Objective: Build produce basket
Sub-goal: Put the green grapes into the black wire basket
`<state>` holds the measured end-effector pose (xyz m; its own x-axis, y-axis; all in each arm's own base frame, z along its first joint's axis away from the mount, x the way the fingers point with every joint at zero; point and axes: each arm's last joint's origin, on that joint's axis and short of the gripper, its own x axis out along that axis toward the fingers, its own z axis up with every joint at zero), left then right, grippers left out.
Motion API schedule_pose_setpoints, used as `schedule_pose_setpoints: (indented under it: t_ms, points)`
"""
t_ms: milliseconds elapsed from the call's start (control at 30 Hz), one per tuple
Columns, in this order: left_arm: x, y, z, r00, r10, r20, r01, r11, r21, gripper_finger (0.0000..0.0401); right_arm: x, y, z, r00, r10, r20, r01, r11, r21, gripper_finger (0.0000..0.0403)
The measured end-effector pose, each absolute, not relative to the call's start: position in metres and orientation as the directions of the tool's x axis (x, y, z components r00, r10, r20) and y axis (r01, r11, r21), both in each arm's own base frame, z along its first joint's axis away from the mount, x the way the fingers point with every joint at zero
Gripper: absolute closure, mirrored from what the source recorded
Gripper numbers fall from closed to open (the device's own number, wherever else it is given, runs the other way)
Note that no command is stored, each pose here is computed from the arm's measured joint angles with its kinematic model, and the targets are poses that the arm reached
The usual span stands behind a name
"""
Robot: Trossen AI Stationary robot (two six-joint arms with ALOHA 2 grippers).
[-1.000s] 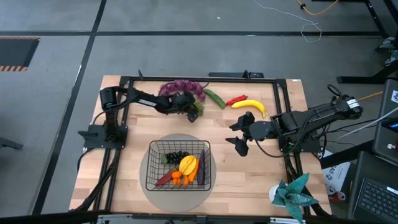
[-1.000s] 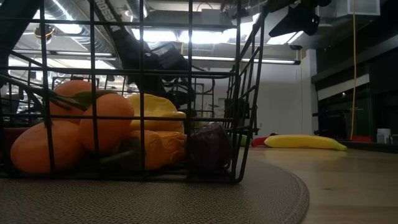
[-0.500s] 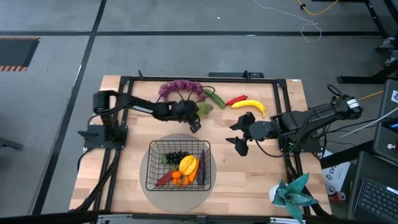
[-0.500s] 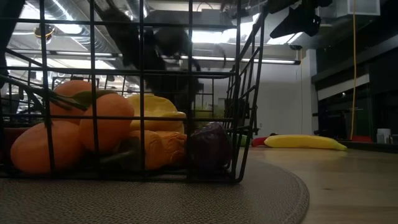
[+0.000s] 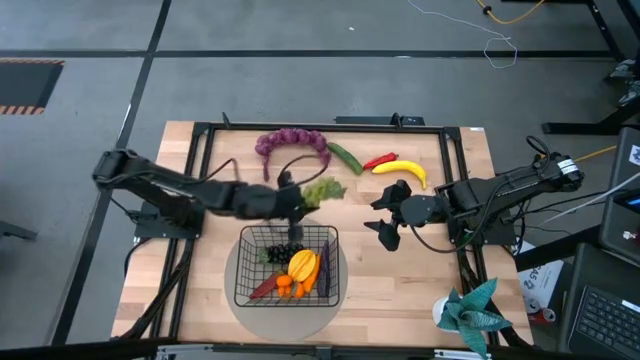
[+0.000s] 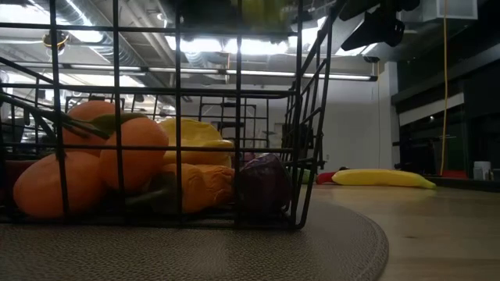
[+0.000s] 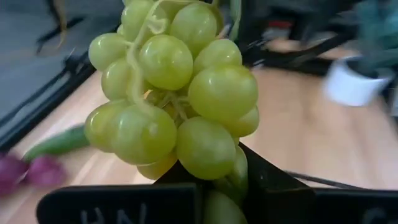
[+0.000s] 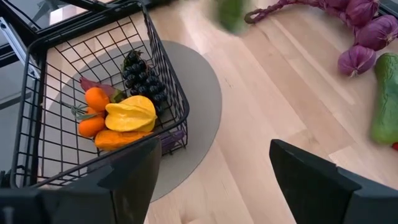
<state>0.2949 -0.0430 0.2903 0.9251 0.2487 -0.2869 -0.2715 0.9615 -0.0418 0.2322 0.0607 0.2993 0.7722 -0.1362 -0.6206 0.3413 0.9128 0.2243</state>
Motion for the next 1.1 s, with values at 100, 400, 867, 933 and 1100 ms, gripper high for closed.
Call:
schedule_pose_setpoints:
  t_ms: [100,400,867,933,1100]
  points:
    - [0.280,-0.064,0.303,0.944,0.212,-0.254,-0.227,0.974,-0.029,0.0372,0.232,0.061,0.299,0.772,-0.136,-0.621,0.342,0.913,0.224,0.0101]
    - [0.251,-0.100,0.289,0.892,0.122,-0.435,-0.104,0.992,0.065,0.0356,0.232,0.061,0.299,0.772,-0.136,-0.620,0.341,0.913,0.224,0.0101]
    - [0.249,-0.118,0.279,0.877,0.077,-0.473,-0.157,0.979,-0.131,0.0343,0.232,0.061,0.299,0.771,-0.137,-0.621,0.340,0.914,0.221,0.0101]
    - [0.249,-0.118,0.280,0.878,0.077,-0.473,-0.178,0.969,-0.173,0.0342,0.232,0.061,0.299,0.771,-0.137,-0.622,0.341,0.914,0.221,0.0101]
    - [0.253,-0.120,0.272,0.863,0.077,-0.499,-0.206,0.956,-0.208,0.0342,0.232,0.061,0.299,0.771,-0.137,-0.622,0.340,0.914,0.220,0.0101]
